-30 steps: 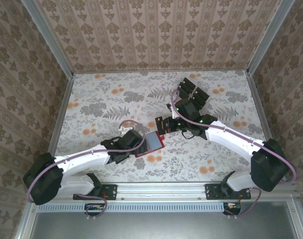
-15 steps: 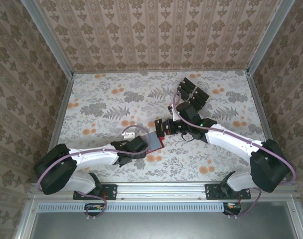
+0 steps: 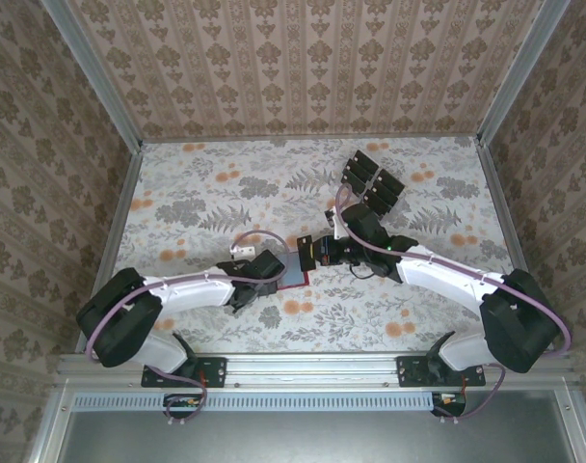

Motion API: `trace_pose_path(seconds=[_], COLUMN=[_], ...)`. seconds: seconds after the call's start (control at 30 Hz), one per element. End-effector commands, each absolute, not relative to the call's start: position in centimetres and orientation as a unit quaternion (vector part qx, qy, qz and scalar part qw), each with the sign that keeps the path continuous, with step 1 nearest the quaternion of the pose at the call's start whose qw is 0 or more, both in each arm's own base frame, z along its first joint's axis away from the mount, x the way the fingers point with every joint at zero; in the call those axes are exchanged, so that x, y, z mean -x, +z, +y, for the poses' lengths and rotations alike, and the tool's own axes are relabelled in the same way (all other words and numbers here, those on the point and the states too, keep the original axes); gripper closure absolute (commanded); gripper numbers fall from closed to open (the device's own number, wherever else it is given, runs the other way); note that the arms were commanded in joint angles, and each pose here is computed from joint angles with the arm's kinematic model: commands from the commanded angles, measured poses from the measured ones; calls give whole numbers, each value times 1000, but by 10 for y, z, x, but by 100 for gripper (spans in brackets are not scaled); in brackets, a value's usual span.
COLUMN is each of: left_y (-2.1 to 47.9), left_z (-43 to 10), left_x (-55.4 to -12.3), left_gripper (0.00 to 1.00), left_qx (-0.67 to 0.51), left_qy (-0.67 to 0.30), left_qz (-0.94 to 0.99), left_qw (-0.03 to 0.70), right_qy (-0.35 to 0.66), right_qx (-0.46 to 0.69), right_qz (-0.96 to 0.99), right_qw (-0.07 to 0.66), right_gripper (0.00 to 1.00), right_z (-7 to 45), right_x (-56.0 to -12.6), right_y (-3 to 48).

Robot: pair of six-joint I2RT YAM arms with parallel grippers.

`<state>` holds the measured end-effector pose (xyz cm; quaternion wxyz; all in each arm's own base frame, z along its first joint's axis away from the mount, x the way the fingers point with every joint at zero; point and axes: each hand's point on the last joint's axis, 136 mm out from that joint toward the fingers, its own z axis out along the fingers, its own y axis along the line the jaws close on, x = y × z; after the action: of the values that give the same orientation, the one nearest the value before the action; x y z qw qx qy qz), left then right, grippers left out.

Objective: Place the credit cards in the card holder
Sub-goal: Rotate the card holder at the center of the table, then insert the credit card into the card slot.

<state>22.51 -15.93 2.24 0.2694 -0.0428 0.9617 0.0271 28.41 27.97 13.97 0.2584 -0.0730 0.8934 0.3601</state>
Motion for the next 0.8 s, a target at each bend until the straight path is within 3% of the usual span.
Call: trace_pose_path(seconds=[0.0, 0.33, 0.77], left_y=[20, 67, 46], left_z=[-147, -149, -159], left_x=[-216, -239, -252], left_gripper=[0, 0, 0], left_qx=[11, 31, 13], left_qy=[52, -19, -56], left_qz=[968, 954, 958], left_qw=[247, 299, 279], right_qy=[391, 428, 455], right_qx=[70, 41, -3], right_qz=[879, 858, 848], right_qw=[264, 281, 271], right_gripper=[100, 100, 100], right_z=[289, 295, 309], right_x=[-283, -287, -295], right_y=[149, 154, 118])
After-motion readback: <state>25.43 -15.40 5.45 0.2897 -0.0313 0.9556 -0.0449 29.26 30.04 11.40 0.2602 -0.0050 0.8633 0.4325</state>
